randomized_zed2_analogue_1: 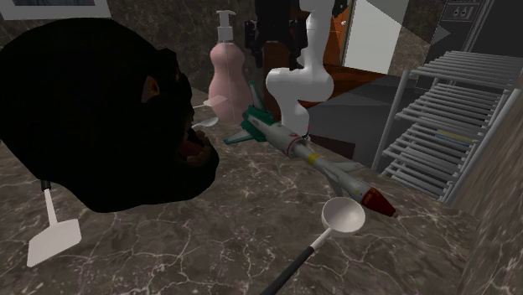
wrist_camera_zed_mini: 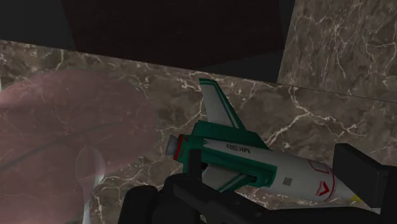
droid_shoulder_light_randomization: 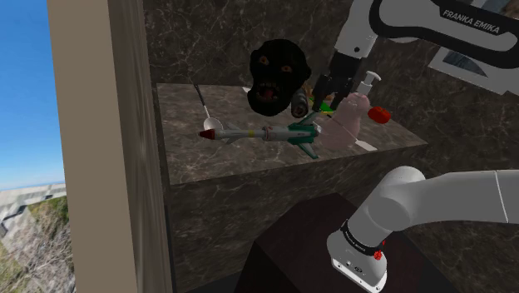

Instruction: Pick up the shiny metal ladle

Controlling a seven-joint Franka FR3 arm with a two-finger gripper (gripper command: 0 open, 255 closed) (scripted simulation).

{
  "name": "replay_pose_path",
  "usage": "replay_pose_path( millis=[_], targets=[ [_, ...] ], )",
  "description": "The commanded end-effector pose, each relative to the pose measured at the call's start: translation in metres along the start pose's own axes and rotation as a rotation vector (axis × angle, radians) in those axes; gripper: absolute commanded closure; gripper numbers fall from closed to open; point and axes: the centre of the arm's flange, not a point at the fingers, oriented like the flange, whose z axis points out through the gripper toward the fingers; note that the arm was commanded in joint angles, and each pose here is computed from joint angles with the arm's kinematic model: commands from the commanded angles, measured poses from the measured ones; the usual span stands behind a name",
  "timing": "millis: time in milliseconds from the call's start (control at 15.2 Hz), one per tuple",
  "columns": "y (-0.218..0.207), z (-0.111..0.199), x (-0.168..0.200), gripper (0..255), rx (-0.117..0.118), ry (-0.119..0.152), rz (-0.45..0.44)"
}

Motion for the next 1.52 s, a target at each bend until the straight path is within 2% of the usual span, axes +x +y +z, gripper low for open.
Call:
replay_pose_path(
  millis=[0,1452],
  targets=[
    [0.0,0.0,0.0,0,0.0,0.0,0.0],
    [-0.195,0.082,0.172,0,-0.069,0.26,0.074]
  ],
)
